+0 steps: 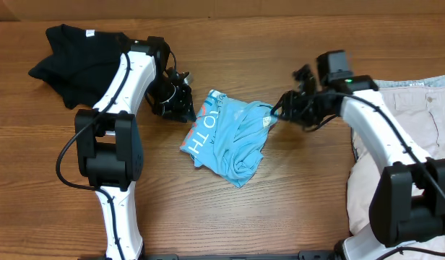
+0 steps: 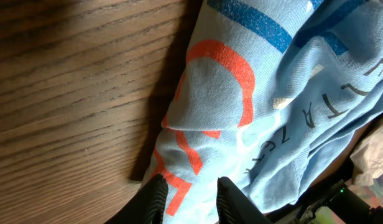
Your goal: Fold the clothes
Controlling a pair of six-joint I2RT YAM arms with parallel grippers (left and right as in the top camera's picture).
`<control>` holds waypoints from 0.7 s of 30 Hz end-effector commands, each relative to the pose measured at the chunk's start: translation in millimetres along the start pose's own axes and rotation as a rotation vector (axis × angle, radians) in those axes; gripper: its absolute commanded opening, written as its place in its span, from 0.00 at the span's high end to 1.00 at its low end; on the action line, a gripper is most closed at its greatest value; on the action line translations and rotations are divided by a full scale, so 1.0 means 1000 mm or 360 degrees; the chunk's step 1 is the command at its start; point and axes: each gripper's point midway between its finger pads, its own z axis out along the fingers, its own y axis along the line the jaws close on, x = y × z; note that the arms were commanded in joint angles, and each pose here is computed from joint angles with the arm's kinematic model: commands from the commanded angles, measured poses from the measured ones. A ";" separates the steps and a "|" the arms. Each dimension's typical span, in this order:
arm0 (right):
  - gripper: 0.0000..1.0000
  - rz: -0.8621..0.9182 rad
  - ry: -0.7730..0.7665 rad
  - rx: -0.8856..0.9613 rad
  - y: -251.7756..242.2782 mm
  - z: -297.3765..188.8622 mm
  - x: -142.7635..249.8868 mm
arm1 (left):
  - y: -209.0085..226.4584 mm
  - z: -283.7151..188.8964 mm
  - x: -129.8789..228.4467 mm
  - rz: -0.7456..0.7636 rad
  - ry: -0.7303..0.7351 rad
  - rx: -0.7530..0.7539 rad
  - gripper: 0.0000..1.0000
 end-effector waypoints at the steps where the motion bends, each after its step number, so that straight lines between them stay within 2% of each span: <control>1: 0.60 -0.0362 0.0143 -0.0008 0.028 0.016 0.027 | -0.005 0.004 0.001 0.0046 0.0015 0.0017 0.69; 4: 0.60 -0.0513 0.0258 0.0324 0.012 0.033 0.052 | -0.007 0.005 0.002 0.0054 0.0023 0.0016 0.69; 6: 0.59 -0.0571 0.0327 0.0411 0.008 0.043 0.068 | -0.009 0.007 0.003 0.0063 0.0030 0.0014 0.70; 10: 0.44 -0.0662 0.0482 0.0385 0.013 0.064 0.102 | -0.014 0.010 0.003 0.0109 0.0033 0.0009 0.69; 13: 0.37 -0.0722 0.0546 0.0384 0.015 0.075 0.120 | -0.016 0.013 0.004 0.0138 0.0039 -0.0006 0.69; 17: 0.36 -0.0784 0.0546 0.0381 0.021 0.079 0.123 | -0.014 0.017 0.003 0.0147 0.0034 -0.0018 0.67; 21: 0.39 -0.0817 0.0547 0.0373 0.022 0.079 0.123 | -0.011 0.026 0.007 0.0136 0.0059 -0.0006 0.66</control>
